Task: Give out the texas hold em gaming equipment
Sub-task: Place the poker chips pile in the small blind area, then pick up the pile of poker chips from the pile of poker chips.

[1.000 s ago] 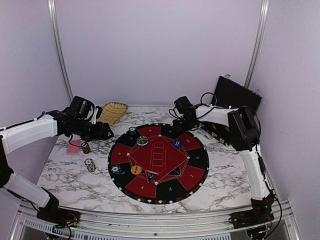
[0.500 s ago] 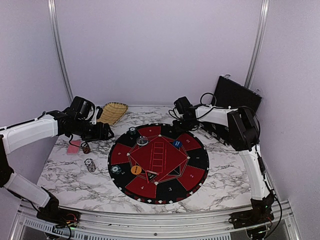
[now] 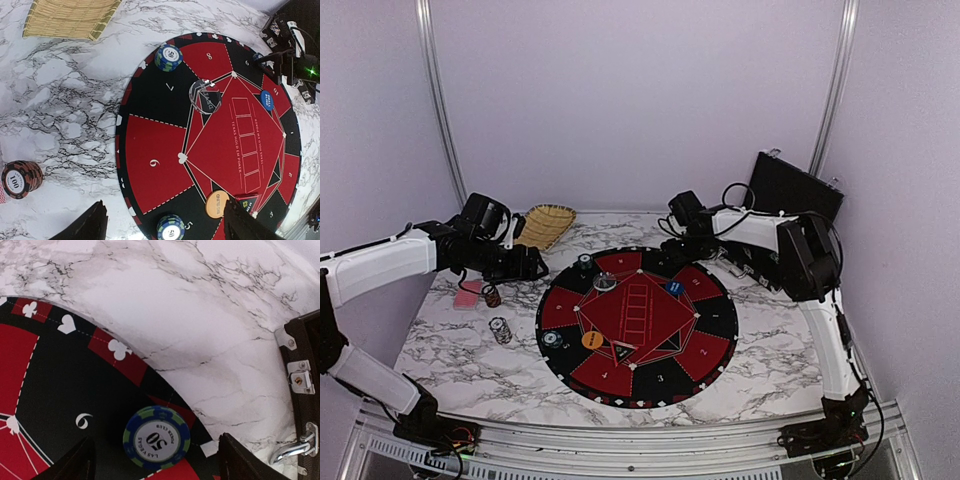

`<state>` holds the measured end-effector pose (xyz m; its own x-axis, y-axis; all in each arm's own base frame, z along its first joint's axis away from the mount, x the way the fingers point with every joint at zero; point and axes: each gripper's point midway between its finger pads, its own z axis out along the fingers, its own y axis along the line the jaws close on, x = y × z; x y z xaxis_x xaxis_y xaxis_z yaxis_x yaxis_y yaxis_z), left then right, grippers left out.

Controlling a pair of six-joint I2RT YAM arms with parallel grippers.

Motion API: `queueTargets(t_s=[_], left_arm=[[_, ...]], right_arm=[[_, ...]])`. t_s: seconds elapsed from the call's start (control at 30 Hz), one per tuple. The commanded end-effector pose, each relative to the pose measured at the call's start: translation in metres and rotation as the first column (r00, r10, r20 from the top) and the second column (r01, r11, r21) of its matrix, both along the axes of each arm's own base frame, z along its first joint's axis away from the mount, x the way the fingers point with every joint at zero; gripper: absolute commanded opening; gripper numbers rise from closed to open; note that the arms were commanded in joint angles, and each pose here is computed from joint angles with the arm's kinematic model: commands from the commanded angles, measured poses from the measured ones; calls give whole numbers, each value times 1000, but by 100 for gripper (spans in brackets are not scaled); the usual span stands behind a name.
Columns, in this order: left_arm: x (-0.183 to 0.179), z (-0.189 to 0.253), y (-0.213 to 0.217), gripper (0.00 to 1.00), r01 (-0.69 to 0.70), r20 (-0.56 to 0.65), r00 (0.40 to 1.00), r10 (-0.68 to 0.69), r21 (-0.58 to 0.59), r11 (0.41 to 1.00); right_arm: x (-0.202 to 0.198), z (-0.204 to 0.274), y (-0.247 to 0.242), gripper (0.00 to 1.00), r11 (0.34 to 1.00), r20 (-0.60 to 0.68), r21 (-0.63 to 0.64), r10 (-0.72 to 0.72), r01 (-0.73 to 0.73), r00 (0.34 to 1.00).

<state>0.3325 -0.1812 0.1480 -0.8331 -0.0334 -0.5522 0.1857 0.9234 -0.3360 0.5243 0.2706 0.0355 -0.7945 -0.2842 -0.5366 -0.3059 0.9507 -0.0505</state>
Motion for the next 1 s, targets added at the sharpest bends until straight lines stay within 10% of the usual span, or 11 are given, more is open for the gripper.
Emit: queueTargets(t_s=[0.0,0.53,0.97], left_arm=[[1,7,14,82,-57,37,998,56,23,998],[-21,-8,107,82,-362,20,930,366,204,909],[4,-43,136,86,-329,-103,922,373,298,896]], right_arm=[[-2,59,1,84,998,87,63,6,-12,996],[-87,127,20,88,980,203,162,84,-118,976],[-154,153,44,88,949,244,238,148,-207,958]])
